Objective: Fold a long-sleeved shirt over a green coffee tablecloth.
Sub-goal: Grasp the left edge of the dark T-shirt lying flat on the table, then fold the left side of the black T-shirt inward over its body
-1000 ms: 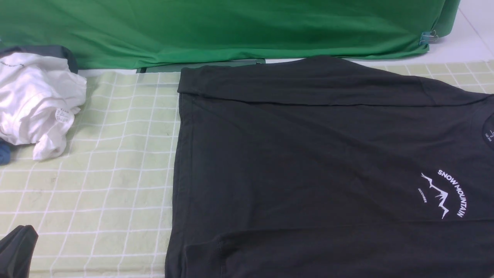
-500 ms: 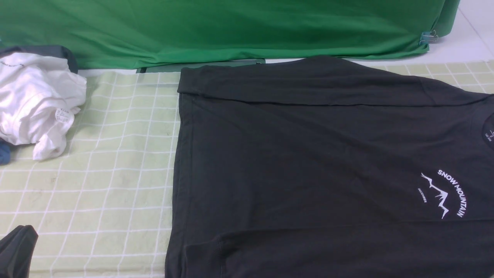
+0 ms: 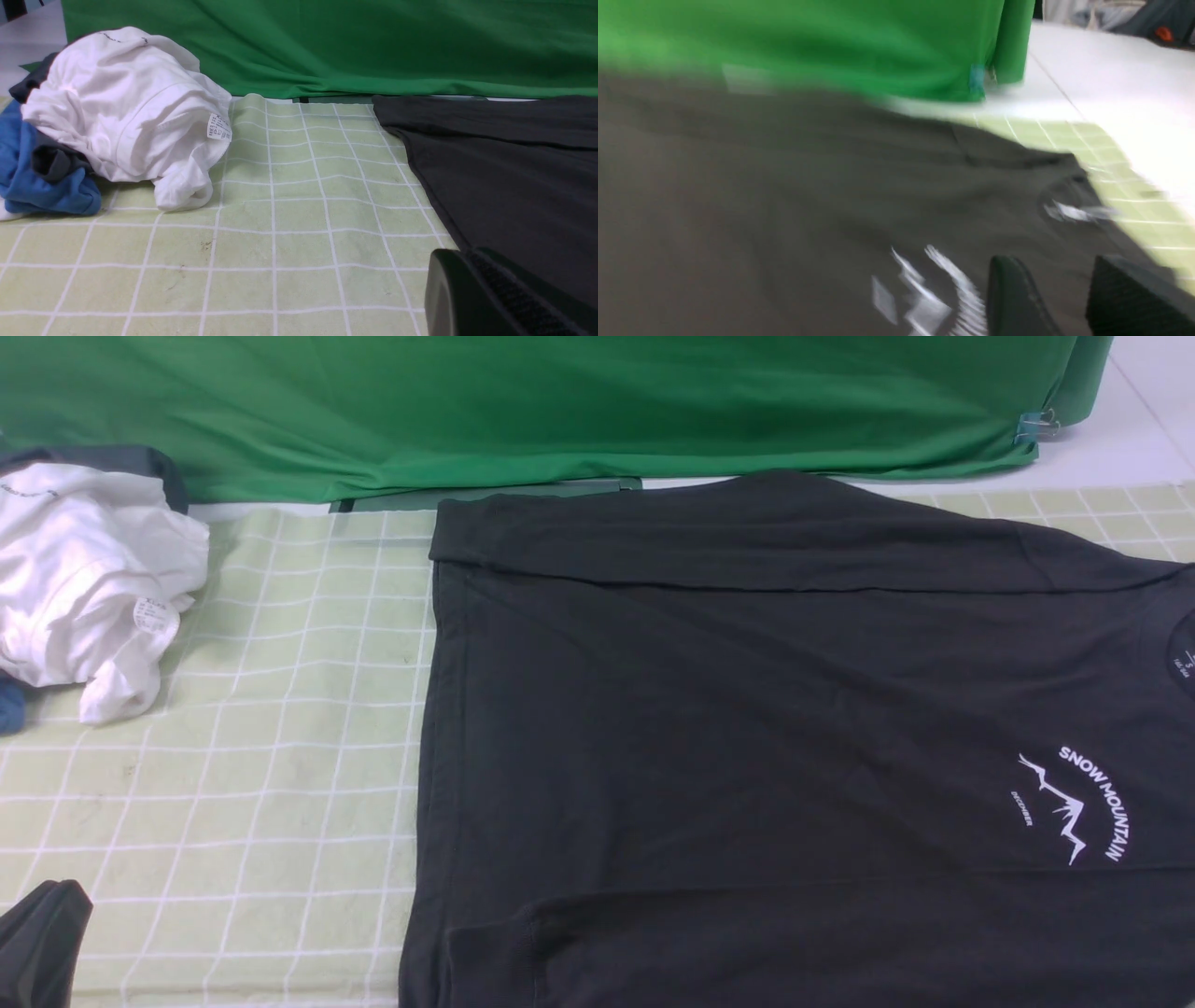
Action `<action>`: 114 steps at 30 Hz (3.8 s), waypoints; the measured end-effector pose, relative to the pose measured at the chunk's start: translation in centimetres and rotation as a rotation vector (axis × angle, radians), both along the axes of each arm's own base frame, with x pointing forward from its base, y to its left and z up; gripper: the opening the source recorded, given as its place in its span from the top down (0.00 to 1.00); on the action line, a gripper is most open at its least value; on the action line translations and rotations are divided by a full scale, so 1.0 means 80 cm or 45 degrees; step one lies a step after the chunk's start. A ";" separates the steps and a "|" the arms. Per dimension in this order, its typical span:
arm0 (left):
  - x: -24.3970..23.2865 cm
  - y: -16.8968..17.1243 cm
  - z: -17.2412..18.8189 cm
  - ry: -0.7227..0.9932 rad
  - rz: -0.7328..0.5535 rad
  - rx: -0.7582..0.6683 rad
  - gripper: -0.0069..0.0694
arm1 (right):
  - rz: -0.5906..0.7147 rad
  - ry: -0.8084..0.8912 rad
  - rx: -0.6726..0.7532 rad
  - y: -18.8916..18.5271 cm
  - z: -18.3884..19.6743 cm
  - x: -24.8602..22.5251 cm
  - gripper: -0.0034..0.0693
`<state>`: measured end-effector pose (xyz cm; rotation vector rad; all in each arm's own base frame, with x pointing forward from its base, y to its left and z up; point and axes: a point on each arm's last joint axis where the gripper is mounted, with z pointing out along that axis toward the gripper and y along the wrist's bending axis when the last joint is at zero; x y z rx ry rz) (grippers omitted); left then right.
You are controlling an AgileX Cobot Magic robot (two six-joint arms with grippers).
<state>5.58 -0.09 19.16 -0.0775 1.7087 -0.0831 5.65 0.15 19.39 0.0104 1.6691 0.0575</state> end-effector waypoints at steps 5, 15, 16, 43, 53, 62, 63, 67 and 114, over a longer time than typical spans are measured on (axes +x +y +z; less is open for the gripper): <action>0.000 -0.008 0.007 -0.037 -0.006 -0.770 0.89 | -0.019 -0.058 0.929 0.003 0.009 0.000 0.62; 0.001 -0.010 0.012 -0.066 -0.005 -1.142 0.89 | -0.022 -0.068 1.126 0.003 0.011 0.000 0.62; 0.001 -0.009 0.013 -0.074 -0.002 -1.156 0.89 | -0.018 -0.083 1.111 0.003 0.012 0.000 0.63; 0.148 -0.064 0.107 1.246 -0.553 -0.514 0.86 | 0.375 0.974 -0.170 0.027 0.187 0.097 0.94; 0.170 -0.129 0.006 1.524 -0.617 -0.321 0.66 | 0.378 1.028 -0.154 0.028 0.176 0.115 0.91; 0.221 -0.155 -0.012 1.490 -0.587 -0.156 0.39 | 0.372 1.007 -0.152 0.028 0.177 0.117 0.89; 0.224 -0.155 -0.015 1.493 -0.584 -0.145 0.37 | 0.372 1.007 -0.152 0.028 0.177 0.117 0.89; 0.225 -0.155 -0.029 1.572 -0.565 -0.130 0.32 | 0.368 0.990 -0.152 0.028 0.178 0.118 0.88; 0.403 -0.160 0.093 1.287 -0.406 -0.207 0.87 | 0.360 0.978 -0.145 0.028 0.179 0.119 0.81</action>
